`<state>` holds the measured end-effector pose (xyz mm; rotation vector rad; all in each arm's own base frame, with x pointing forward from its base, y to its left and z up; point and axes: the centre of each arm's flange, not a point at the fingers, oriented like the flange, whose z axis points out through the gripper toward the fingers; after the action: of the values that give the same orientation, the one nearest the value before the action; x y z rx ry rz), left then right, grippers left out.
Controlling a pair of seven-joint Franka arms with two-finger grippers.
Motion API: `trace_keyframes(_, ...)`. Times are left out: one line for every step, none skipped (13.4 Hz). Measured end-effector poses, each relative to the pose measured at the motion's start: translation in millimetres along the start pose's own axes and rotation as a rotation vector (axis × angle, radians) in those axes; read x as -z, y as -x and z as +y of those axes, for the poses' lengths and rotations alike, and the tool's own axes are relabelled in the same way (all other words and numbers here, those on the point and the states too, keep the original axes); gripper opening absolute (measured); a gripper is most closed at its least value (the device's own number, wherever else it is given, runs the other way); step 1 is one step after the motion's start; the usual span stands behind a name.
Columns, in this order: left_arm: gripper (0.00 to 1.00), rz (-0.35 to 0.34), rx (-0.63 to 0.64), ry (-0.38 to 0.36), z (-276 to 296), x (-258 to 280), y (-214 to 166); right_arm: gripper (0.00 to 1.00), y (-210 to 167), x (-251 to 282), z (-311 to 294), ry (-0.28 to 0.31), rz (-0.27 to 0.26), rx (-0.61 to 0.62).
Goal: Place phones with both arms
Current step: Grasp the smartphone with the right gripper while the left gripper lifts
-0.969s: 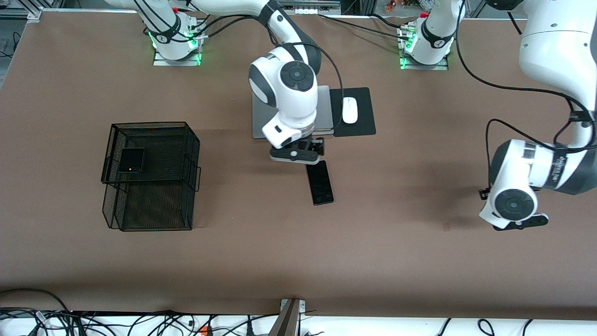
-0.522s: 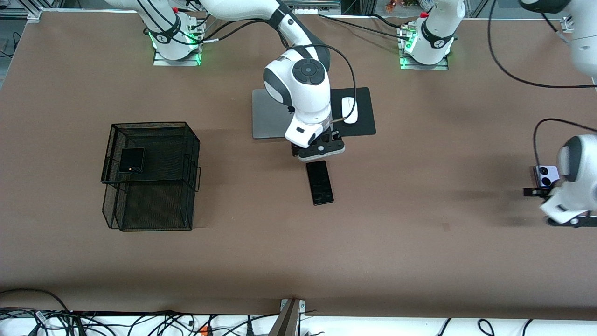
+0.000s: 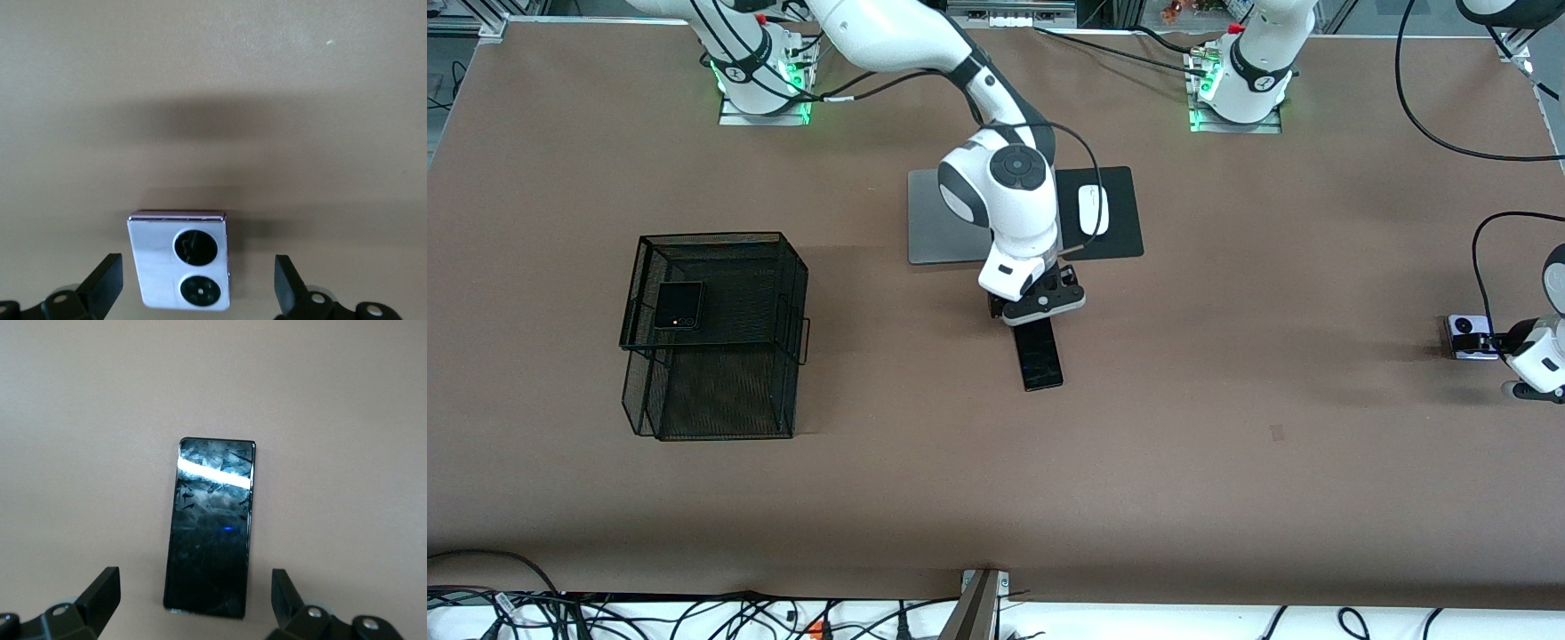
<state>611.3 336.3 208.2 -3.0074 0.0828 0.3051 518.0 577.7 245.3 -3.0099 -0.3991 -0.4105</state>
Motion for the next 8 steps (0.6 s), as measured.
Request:
trace_keyframes(1.00, 0.009, -0.005, 0.003, -3, -8, 1, 1.00, 3, -11, 0, 0.001, 0.006, 0.001)
trace_keyframes(1.00, 0.014, -0.012, 0.008, -4, -16, 1, 1.00, 6, -21, 1, 0.002, 0.010, 0.002)
trace_keyframes(1.00, 0.017, -0.018, 0.011, -6, -22, 2, 1.00, 8, -30, 2, 0.002, 0.016, 0.003)
trace_keyframes(1.00, 0.021, -0.020, 0.013, -7, -26, 2, 1.00, 10, -37, 2, 0.001, 0.022, 0.005)
trace_keyframes(1.00, 0.022, -0.019, 0.014, -8, -28, 3, 1.00, 12, -42, 3, 0.000, 0.027, 0.006)
trace_keyframes(1.00, 0.021, -0.016, 0.015, -10, -29, 4, 1.00, 13, -46, 3, 0.000, 0.030, 0.003)
trace_keyframes(1.00, 0.020, -0.011, 0.016, -13, -30, 6, 1.00, 14, -50, 4, 0.001, 0.032, -0.001)
trace_keyframes(1.00, 0.020, -0.007, 0.017, -16, -31, 8, 1.00, 15, -54, 4, 0.002, 0.033, -0.005)
